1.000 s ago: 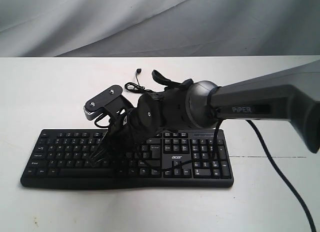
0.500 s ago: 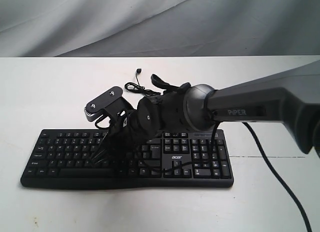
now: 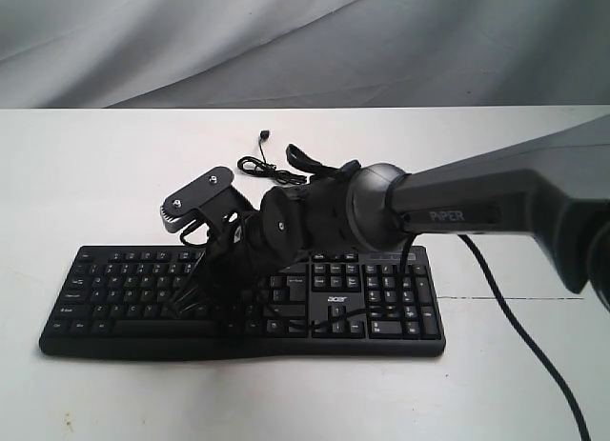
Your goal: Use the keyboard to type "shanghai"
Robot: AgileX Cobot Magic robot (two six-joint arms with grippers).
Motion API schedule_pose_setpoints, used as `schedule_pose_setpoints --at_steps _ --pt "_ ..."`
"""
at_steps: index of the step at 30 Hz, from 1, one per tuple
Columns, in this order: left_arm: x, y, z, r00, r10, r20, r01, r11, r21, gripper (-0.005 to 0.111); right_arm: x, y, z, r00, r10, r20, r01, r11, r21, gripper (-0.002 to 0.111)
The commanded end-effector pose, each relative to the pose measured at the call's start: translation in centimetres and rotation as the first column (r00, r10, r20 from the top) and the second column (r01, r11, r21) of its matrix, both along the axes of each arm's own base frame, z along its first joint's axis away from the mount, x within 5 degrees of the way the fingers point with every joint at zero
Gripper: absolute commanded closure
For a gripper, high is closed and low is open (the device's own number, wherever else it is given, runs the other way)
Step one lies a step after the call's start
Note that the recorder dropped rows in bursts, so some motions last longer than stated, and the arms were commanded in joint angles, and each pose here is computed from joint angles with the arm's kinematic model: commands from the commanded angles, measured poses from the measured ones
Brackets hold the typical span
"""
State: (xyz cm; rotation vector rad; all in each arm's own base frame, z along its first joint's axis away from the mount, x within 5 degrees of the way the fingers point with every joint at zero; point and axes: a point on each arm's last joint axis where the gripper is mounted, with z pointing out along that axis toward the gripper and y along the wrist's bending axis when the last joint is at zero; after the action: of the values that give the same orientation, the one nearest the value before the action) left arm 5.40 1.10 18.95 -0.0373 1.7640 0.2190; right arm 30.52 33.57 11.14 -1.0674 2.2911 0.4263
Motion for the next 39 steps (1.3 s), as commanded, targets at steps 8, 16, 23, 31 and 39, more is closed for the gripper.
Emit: schedule_pose_setpoints --at_steps 8,16,23,31,39 --pt "0.0 -0.1 0.0 1.000 -0.009 0.015 0.009 1.000 -0.004 0.107 0.0 -0.8 8.0 0.988 0.032 0.151 -0.044 0.996 0.077 0.108" --pt "0.0 -0.1 0.0 1.000 -0.009 0.015 0.009 1.000 -0.004 0.107 -6.8 -8.9 15.8 0.970 -0.004 0.244 -0.034 0.987 0.155 0.108" --pt "0.0 -0.1 0.0 1.000 -0.009 0.015 0.009 1.000 -0.004 0.107 -13.2 -15.4 15.8 0.972 -0.074 0.223 0.022 0.974 0.226 0.108" --pt "0.0 -0.1 0.0 1.000 -0.009 0.015 0.009 1.000 -0.004 0.107 -14.8 -17.6 16.1 0.944 -0.173 0.281 0.068 0.935 0.347 0.108" --pt "0.0 -0.1 0.0 1.000 -0.009 0.015 0.009 1.000 -0.004 0.107 -13.7 -19.4 17.7 0.900 -0.403 0.170 0.261 0.806 0.532 0.108"
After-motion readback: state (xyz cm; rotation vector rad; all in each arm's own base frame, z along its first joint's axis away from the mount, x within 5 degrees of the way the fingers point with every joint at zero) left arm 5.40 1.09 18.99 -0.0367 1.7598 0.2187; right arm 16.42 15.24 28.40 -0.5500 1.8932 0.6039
